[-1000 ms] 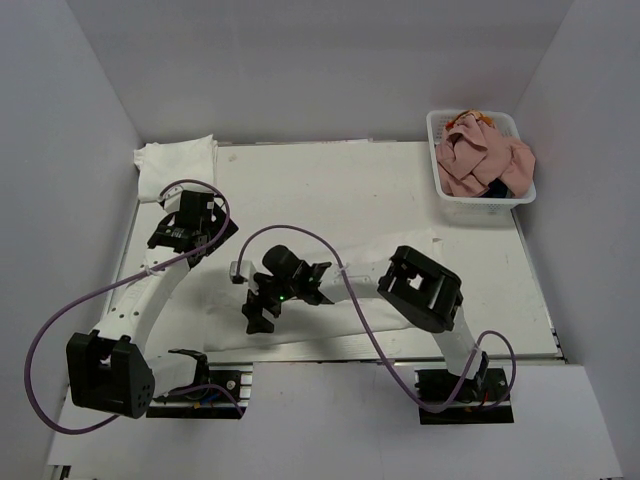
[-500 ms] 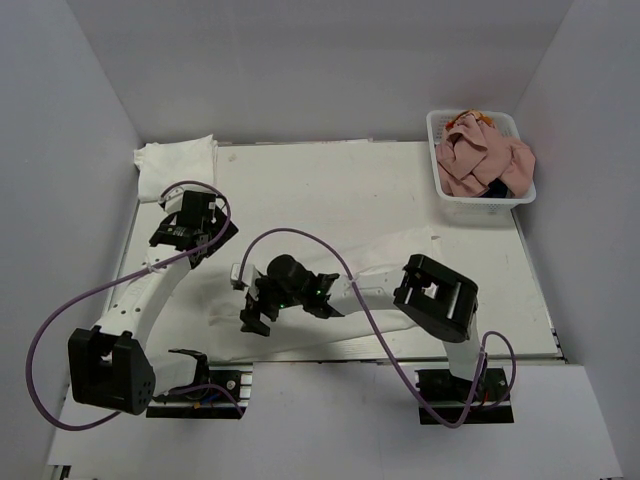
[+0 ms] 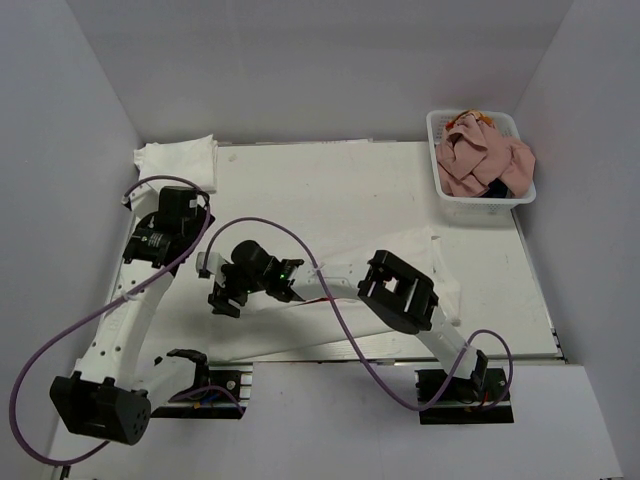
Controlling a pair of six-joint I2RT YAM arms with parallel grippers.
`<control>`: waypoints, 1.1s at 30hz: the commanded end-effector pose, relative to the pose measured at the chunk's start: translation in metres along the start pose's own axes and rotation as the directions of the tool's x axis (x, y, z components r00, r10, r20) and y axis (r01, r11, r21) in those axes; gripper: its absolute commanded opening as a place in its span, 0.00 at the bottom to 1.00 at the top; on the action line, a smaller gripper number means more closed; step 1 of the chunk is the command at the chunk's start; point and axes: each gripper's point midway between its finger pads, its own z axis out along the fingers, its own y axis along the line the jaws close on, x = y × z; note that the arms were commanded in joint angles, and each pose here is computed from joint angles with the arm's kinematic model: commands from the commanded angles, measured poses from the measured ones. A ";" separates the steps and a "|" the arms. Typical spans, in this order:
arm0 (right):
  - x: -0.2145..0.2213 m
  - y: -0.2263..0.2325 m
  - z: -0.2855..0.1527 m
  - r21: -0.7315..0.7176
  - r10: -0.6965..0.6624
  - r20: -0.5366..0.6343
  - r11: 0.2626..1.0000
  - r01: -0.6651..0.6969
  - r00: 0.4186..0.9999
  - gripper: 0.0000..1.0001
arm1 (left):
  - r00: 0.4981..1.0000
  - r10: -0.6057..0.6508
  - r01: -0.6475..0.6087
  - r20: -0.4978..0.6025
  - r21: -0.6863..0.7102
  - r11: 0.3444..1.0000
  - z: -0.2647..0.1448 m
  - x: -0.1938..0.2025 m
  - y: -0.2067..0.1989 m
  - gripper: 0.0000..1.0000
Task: Fold and stack the t-shirts
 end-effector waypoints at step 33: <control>-0.059 -0.014 -0.040 0.413 -0.164 -0.092 0.891 0.188 0.982 0.00 | 0.998 -0.041 0.041 0.048 -0.005 0.999 -0.015 -0.015 0.009 0.99</control>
